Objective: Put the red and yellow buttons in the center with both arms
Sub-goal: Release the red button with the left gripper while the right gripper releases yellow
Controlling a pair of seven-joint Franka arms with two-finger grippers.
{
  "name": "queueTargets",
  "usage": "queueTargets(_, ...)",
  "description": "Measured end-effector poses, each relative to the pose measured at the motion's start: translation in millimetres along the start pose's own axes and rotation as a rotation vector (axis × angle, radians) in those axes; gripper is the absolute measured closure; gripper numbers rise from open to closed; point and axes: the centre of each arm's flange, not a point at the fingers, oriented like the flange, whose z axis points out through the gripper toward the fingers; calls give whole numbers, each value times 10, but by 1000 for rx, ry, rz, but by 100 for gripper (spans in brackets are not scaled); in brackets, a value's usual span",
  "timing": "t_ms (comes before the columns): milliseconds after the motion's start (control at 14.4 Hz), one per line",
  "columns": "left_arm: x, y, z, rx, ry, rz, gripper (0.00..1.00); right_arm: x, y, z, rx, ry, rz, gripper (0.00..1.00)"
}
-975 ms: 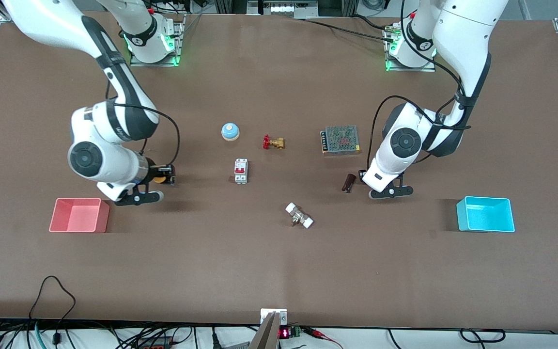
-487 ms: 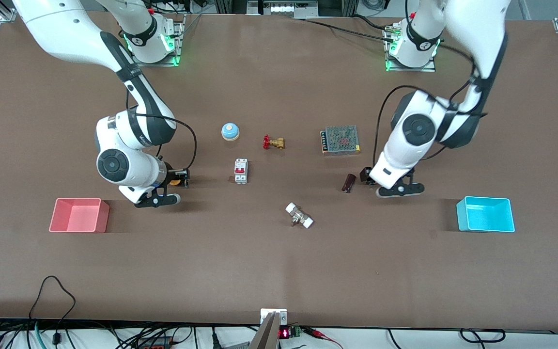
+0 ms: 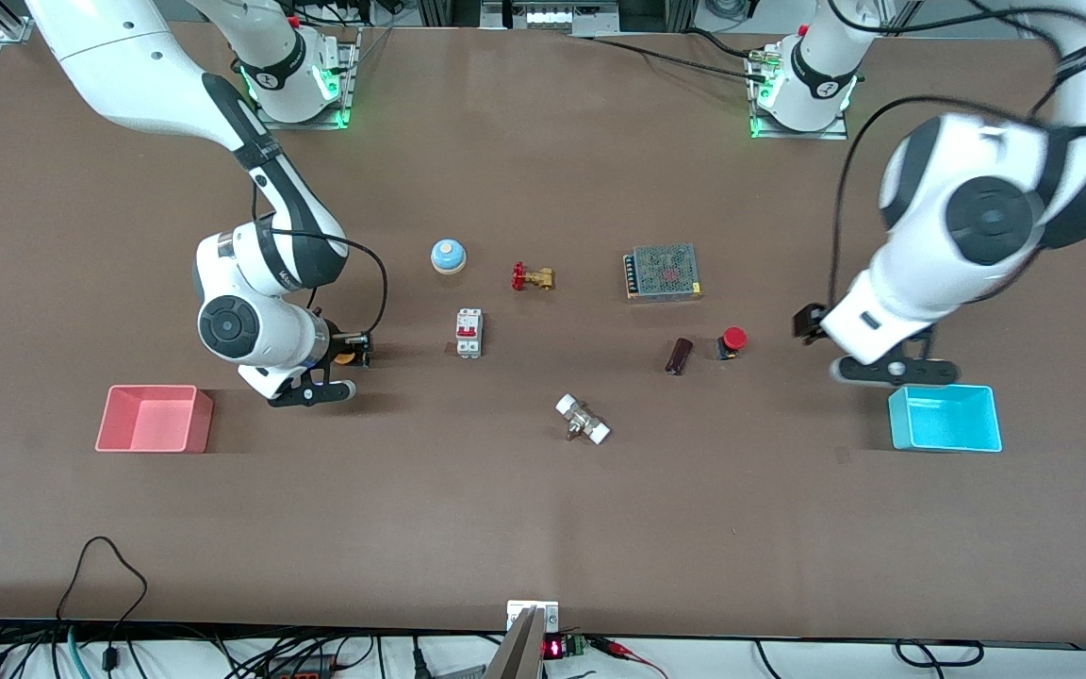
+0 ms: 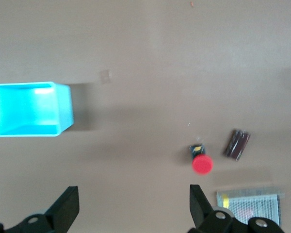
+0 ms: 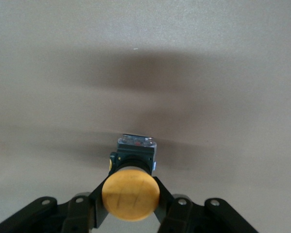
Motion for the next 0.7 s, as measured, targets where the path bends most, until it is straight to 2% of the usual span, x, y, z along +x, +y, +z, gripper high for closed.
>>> queueTargets(139, -58, -162, -295, 7, -54, 15, 0, 0, -1, 0, 0, 0, 6, 58)
queueTargets(278, -119, -333, -564, -2, -75, 8, 0, 0, -2, 1, 0, 0, 8, 40)
queueTargets(418, -206, -495, -798, -59, -45, -1, 0, 3, -2, -3, 0, 2, 11, 22)
queueTargets(557, -324, -686, -959, -93, 34, -29, 0, 23, 0, -35, 3, 12, 15, 3)
queueTargets(696, -514, -876, -1021, -97, 129, -67, 0, 82, 33, -164, 7, 39, 22, 0)
